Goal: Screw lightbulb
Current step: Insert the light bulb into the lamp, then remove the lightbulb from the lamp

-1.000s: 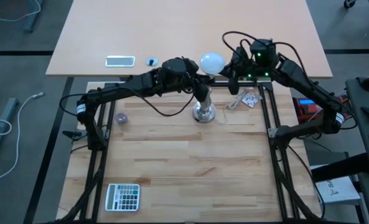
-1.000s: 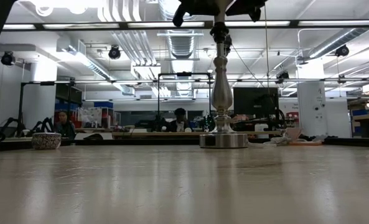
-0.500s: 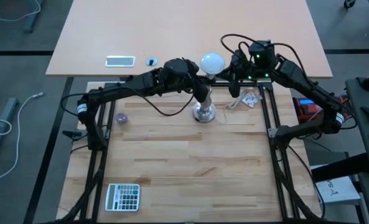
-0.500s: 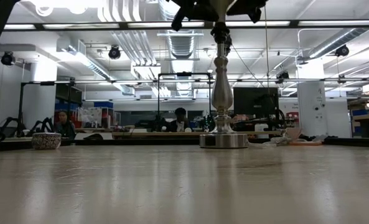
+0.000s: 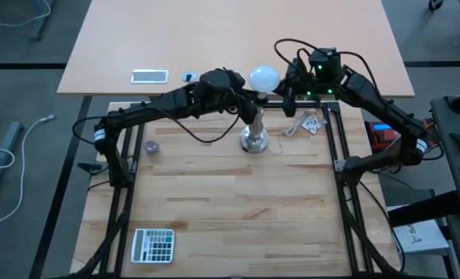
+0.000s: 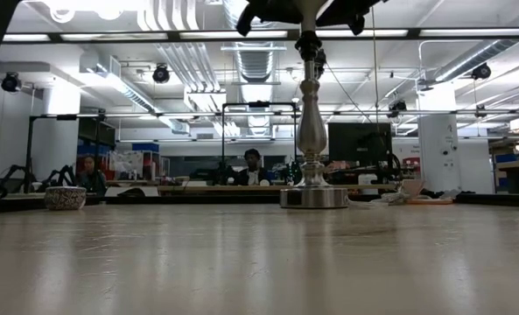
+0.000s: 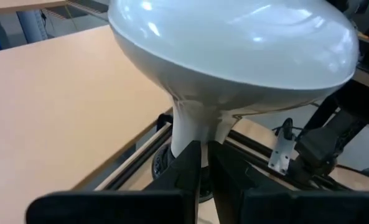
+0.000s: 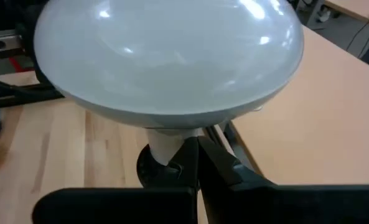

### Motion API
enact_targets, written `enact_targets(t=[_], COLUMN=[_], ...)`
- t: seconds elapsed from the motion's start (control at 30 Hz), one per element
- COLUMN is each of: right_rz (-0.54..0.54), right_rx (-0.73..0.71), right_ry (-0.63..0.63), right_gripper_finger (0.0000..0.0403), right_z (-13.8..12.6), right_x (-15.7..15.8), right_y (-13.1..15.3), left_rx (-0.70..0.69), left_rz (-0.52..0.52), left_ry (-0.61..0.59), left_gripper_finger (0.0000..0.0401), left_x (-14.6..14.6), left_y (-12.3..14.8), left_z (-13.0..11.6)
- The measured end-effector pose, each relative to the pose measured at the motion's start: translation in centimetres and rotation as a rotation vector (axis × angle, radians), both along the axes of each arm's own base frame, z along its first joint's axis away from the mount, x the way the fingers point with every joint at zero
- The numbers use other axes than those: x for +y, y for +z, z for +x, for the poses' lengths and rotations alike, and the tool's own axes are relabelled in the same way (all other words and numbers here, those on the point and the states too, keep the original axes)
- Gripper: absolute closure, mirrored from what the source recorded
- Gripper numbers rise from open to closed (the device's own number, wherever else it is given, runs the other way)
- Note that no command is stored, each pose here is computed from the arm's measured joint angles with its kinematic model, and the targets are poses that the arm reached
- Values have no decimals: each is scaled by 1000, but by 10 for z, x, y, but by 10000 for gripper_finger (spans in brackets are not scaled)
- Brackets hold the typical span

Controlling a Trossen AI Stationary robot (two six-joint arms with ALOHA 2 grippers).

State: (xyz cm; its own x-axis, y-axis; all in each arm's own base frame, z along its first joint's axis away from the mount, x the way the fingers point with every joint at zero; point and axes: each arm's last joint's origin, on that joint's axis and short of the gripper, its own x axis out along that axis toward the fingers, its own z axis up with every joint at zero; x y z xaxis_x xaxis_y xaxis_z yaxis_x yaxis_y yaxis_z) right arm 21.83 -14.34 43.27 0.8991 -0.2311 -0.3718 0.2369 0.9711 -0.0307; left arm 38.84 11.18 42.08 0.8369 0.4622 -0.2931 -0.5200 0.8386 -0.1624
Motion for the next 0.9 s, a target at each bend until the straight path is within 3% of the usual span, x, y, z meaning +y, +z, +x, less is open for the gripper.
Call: enact_targets(t=[0.57,0.73,0.9], right_rz=[26,33,-29], right_rx=[9,84,39], right_ry=[89,55,-29], right_gripper_finger=[403,403,403], right_z=[7,-6,-30], right_x=[13,16,17], right_y=[-2,-4,10], left_rx=[20,37,12], left_rz=[11,-41,-31], left_ry=[15,-31,-94], left_gripper_finger=[381,381,381], left_x=[3,-6,-24], left_y=[-2,5,32], left_z=[-1,-13,-33])
